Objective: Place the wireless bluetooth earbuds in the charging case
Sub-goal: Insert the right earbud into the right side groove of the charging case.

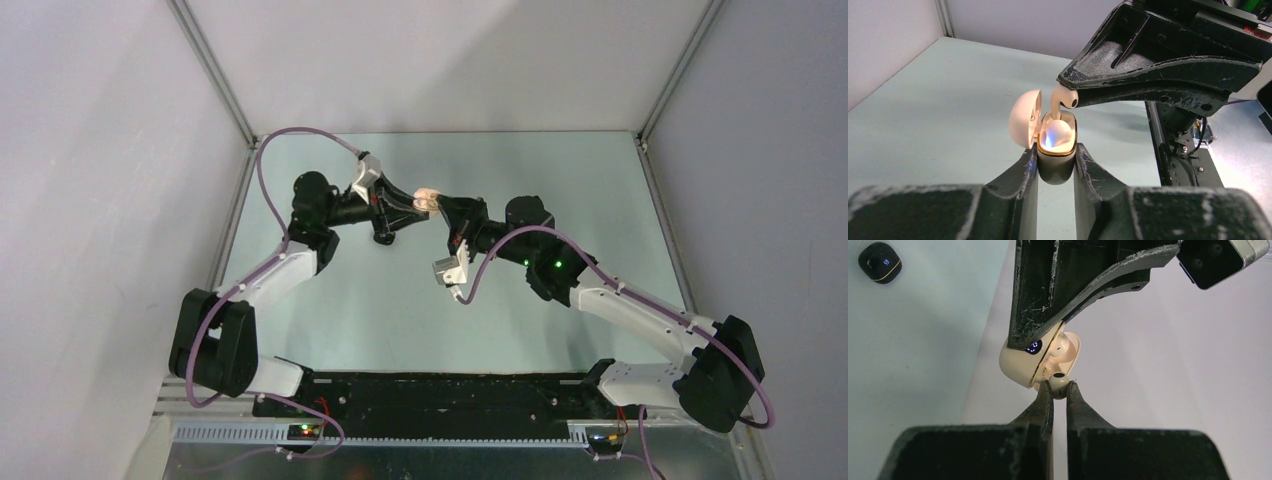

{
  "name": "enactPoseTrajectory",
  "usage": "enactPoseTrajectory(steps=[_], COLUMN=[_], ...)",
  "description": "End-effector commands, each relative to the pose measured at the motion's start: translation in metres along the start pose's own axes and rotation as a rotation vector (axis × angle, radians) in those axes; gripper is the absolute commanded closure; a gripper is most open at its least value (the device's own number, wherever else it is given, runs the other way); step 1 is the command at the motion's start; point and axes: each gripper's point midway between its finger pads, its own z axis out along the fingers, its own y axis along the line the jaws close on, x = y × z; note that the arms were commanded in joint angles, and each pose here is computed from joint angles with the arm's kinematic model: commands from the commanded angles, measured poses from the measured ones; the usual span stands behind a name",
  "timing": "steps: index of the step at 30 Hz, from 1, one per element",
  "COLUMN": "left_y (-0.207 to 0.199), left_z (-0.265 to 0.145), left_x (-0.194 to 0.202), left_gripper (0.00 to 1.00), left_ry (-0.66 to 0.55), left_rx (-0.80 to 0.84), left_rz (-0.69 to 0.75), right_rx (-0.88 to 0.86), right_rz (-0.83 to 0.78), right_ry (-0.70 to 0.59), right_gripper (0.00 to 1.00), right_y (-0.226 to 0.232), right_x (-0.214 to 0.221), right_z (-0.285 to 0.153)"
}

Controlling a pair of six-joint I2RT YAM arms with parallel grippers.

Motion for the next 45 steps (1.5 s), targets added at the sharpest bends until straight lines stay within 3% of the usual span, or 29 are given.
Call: enactPoseTrajectory(steps=[1, 6, 8, 18, 29, 40, 45], left_y=[-0.004, -0.003, -0.002, -0.001, 0.0, 0.001, -0.004], left_z=[0.005, 0.008, 0.008, 0.008, 0.008, 0.009, 0.008], left_x=[-0.014, -0.012, -0.013, -0.011, -0.009, -0.01, -0.011], left_gripper=[1.0, 1.0, 1.0, 1.0, 1.0, 1.0, 1.0], left_ry=[-0.04, -0.042, -0.043, -0.04, -0.036, -0.034, -0.033], left_rx=[-0.006, -0.017, -0.021, -0.018, -0.015, -0.005, 0.017], left_rz=[0.078, 0.08, 0.086, 0.096, 0.119, 0.119, 0.155], right_rx=[-0.014, -0.028, -0.037, -0.119, -0.163, 0.006, -0.143], right_rz=[-0.027, -0.035, -0.035, 0.01, 0.152, 0.752, 1.187], right_ry=[-0.077, -0.087, -0.081, -0.067, -0.101, -0.044, -0.024], right_gripper=[1.0, 0.97, 0.83, 0.58, 0.46, 0.32, 0.33], right_y=[0.004, 0.007, 0.009, 0.018, 0.005, -0.062, -0.055], right_x=[-0.013, -0.014, -0.014, -0.009, -0.018, -0.005, 0.014], right_z=[0.005, 0.005, 0.004, -0.005, -0.024, -0.026, -0.024])
